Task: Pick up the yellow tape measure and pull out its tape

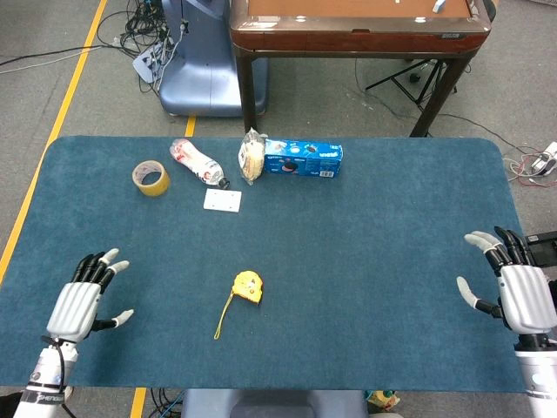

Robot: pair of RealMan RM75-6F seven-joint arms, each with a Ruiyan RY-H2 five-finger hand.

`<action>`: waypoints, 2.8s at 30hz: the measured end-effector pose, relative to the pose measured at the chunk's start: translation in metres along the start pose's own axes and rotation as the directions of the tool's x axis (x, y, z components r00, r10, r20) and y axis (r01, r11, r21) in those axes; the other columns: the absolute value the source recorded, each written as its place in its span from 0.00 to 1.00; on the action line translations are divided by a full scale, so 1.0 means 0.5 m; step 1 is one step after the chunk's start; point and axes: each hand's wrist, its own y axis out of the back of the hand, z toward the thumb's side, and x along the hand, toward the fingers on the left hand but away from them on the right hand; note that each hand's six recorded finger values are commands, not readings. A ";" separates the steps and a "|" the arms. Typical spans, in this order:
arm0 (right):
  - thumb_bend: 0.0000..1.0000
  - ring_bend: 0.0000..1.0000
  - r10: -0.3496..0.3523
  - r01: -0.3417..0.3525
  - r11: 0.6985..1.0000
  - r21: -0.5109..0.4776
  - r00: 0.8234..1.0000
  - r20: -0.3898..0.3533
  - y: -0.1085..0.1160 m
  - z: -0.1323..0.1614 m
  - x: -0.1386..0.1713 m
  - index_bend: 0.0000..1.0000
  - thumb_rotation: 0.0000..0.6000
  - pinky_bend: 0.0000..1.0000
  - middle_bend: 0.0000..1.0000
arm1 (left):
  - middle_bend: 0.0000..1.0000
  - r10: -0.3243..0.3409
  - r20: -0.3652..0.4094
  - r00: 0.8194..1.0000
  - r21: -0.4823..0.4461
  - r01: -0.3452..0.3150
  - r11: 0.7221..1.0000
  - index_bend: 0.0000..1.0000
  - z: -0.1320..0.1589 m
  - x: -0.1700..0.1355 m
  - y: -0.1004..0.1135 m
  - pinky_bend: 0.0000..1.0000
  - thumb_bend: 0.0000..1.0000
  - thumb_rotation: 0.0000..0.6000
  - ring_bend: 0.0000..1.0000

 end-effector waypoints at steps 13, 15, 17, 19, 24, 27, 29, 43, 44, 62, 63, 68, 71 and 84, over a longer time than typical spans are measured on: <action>0.42 0.08 -0.005 0.005 1.000 0.008 1.000 0.015 0.012 0.002 0.000 0.23 1.00 0.03 0.21 | 0.07 -0.238 0.232 0.943 0.013 0.241 0.970 0.16 0.115 0.140 -0.100 0.00 0.15 1.00 0.03; 0.42 0.08 -0.003 0.002 1.000 0.010 1.000 0.017 0.012 0.001 0.001 0.23 1.00 0.03 0.21 | 0.07 -0.280 0.259 0.925 0.033 0.281 0.959 0.16 0.139 0.163 -0.125 0.00 0.15 1.00 0.03; 0.42 0.08 -0.001 0.001 1.000 0.013 1.000 0.018 0.011 0.000 0.001 0.23 1.00 0.03 0.21 | 0.07 -0.300 0.273 0.914 0.044 0.299 0.953 0.16 0.153 0.176 -0.140 0.00 0.15 1.00 0.03; 0.42 0.08 0.001 -0.001 1.000 0.012 1.000 0.019 0.010 -0.001 0.001 0.23 1.00 0.03 0.21 | 0.07 -0.317 0.287 0.904 0.060 0.314 0.948 0.16 0.171 0.190 -0.157 0.00 0.15 1.00 0.03; 0.42 0.08 0.008 -0.008 1.000 0.014 1.000 0.020 0.007 -0.002 0.001 0.23 1.00 0.03 0.21 | 0.07 -0.332 0.323 0.886 0.093 0.319 0.943 0.16 0.211 0.217 -0.185 0.00 0.15 1.00 0.03; 0.42 0.08 0.008 -0.009 1.000 0.017 1.000 0.025 0.007 -0.005 0.002 0.23 1.00 0.03 0.21 | 0.07 -0.341 0.339 0.877 0.121 0.319 0.940 0.16 0.230 0.231 -0.197 0.00 0.15 1.00 0.03; 0.42 0.08 0.009 -0.010 1.000 0.018 1.000 0.028 0.007 -0.007 0.003 0.23 1.00 0.03 0.21 | 0.07 -0.347 0.347 0.871 0.131 0.321 0.938 0.16 0.240 0.237 -0.202 0.00 0.15 1.00 0.03; 0.42 0.08 0.016 -0.017 1.000 0.023 0.998 0.058 0.004 -0.026 0.009 0.23 1.00 0.03 0.21 | 0.09 -0.398 0.368 0.841 0.229 0.332 0.915 0.16 0.284 0.277 -0.248 0.00 0.15 1.00 0.03; 0.42 0.08 0.017 -0.018 1.000 0.023 0.998 0.060 0.004 -0.028 0.010 0.23 1.00 0.03 0.21 | 0.09 -0.400 0.367 0.840 0.229 0.335 0.914 0.17 0.286 0.279 -0.250 0.00 0.15 1.00 0.03; 0.42 0.08 0.014 -0.016 0.999 0.030 0.996 0.083 0.004 -0.042 0.013 0.23 1.00 0.03 0.21 | 0.21 -0.403 0.375 0.835 0.212 0.346 0.914 0.25 0.309 0.287 -0.268 0.00 0.15 1.00 0.12; 0.42 0.08 0.014 -0.016 0.999 0.030 0.996 0.086 0.004 -0.044 0.014 0.23 1.00 0.03 0.21 | 0.21 -0.404 0.376 0.834 0.208 0.349 0.914 0.25 0.312 0.288 -0.268 0.00 0.15 1.00 0.12; 0.42 0.08 0.013 -0.016 0.999 0.029 0.996 0.091 0.004 -0.049 0.015 0.23 1.00 0.03 0.21 | 0.23 -0.407 0.378 0.831 0.208 0.352 0.913 0.27 0.320 0.293 -0.270 0.00 0.15 1.00 0.13; 0.42 0.08 0.012 -0.014 1.000 0.028 0.995 0.094 0.004 -0.051 0.015 0.23 1.00 0.03 0.21 | 0.27 -0.400 0.381 0.834 0.201 0.347 0.916 0.31 0.324 0.294 -0.269 0.00 0.15 1.00 0.16; 0.42 0.08 0.005 -0.008 1.000 0.026 0.997 0.081 0.008 -0.044 0.014 0.23 1.00 0.03 0.21 | 0.54 -0.315 0.397 0.862 0.105 0.298 0.949 0.52 0.323 0.308 -0.251 0.02 0.15 1.00 0.35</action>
